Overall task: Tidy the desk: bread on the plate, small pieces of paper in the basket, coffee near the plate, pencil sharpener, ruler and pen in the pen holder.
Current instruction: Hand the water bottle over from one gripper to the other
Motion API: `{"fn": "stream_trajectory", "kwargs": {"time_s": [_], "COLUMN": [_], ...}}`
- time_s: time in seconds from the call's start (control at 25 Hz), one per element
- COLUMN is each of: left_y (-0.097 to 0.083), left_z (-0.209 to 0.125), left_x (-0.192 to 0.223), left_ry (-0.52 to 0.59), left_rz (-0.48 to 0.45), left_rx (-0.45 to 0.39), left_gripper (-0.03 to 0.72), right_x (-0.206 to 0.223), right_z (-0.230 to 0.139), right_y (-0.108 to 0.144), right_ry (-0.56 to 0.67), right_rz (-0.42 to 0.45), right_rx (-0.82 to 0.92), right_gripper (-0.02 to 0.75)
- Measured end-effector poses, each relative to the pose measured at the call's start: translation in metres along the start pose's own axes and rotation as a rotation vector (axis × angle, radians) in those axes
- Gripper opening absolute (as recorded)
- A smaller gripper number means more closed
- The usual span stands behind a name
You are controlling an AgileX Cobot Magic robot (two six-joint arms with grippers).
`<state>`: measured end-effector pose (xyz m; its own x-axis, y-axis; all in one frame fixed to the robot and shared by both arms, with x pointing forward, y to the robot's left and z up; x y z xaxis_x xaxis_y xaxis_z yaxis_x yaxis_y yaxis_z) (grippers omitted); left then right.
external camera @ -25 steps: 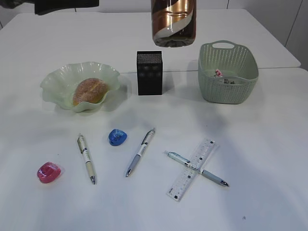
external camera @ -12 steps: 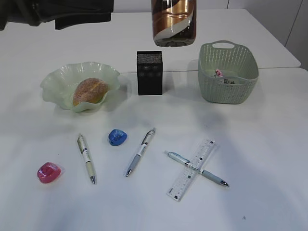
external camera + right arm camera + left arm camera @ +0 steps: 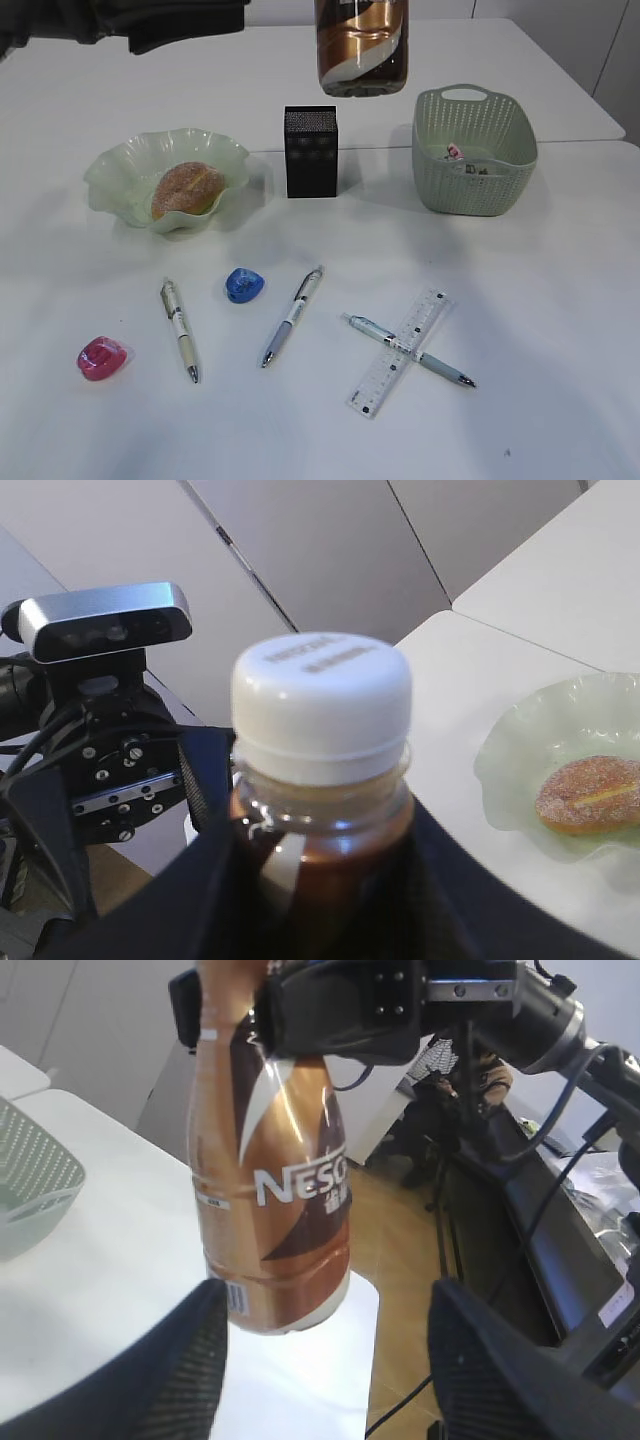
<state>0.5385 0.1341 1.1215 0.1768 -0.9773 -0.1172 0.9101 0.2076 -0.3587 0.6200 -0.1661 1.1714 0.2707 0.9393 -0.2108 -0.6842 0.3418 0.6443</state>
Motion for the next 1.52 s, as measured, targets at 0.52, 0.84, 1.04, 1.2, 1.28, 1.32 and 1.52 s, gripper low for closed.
{"fn": "stream_trajectory", "kwargs": {"time_s": [0.52, 0.84, 1.04, 1.2, 1.28, 1.32, 1.52], "left_y": [0.02, 0.024, 0.024, 0.025, 0.025, 0.025, 0.021], "left_z": [-0.032, -0.029, -0.029, -0.029, -0.028, -0.027, -0.018], "left_x": [0.042, 0.044, 0.045, 0.045, 0.045, 0.045, 0.045], "left_ry": [0.062, 0.006, 0.0, -0.005, -0.01, -0.015, -0.03], "left_rz": [-0.019, -0.019, -0.019, -0.019, -0.019, -0.02, -0.05], "left_rx": [-0.113, -0.158, -0.162, -0.169, -0.172, -0.173, -0.149], "left_gripper": [0.626, 0.619, 0.61, 0.599, 0.596, 0.595, 0.594], "right_x": [0.0, 0.0, 0.0, 0.001, 0.001, 0.009, 0.022], "right_z": [0.0, 0.0, 0.0, 0.0, 0.0, -0.003, -0.011], "right_y": [0.0, 0.0, 0.0, 0.0, 0.001, 0.005, 0.013], "right_ry": [0.0, 0.0, 0.0, 0.001, 0.003, 0.021, 0.072], "right_rz": [0.0, 0.0, 0.0, 0.002, 0.003, 0.011, 0.017], "right_rx": [-0.002, -0.002, 0.007, 0.034, 0.039, 0.039, 0.019], "right_gripper": [0.311, 0.311, 0.311, 0.311, 0.311, 0.311, 0.311]}}
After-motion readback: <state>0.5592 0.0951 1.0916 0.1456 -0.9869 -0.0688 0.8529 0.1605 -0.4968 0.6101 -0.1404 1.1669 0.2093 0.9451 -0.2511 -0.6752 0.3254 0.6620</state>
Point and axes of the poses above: a point on each arm's last joint axis where the gripper is mounted, x pointing out along that axis toward the gripper, y along the wrist's bending axis when the last joint is at zero, z = x × y, the point moved 2 cm from there along x, pointing out along that axis toward the gripper, and after that the axes turned 12 degrees about x, right-handed, at the moved point
